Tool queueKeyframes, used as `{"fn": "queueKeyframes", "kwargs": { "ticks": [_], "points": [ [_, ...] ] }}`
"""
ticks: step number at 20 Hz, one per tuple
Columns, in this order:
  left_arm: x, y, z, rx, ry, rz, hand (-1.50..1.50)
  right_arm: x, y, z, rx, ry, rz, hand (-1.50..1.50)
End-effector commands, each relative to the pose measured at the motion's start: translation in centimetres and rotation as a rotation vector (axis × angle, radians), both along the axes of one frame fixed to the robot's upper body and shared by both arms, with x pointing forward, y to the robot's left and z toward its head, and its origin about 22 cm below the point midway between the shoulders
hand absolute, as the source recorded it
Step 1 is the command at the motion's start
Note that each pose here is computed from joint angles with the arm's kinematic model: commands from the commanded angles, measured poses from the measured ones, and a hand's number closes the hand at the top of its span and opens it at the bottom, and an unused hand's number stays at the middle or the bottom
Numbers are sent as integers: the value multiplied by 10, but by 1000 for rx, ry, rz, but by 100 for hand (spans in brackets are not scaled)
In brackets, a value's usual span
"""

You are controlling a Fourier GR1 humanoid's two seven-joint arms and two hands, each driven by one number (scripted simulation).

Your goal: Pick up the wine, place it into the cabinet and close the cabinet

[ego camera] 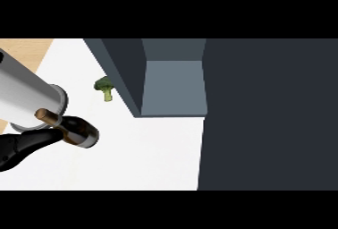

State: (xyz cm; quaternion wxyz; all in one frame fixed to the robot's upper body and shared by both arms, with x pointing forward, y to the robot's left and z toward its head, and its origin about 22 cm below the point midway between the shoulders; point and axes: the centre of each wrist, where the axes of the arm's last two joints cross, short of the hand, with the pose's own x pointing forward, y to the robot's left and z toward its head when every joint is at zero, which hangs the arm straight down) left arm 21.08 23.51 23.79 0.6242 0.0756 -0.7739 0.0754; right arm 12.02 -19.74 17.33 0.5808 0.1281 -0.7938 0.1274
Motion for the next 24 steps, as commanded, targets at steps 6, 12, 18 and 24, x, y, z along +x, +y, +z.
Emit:
{"fn": "queueKeyframes", "kwargs": {
  "ticks": [6, 12, 18, 24],
  "points": [
    [-5, 41, -17, -6, 50, 64, -150, -49, -12, 41, 45, -87, 20, -150],
    [10, 75, -58, -10, 93, 70, -150, -38, -5, 32, 54, -76, 28, -150],
    [12, 70, -81, -31, 131, 94, -150, -42, -11, 31, 51, -79, 8, -150],
    [6, 97, -123, -20, 169, 65, -150, -50, -10, 39, 52, -76, 23, -150]
  ]
}}
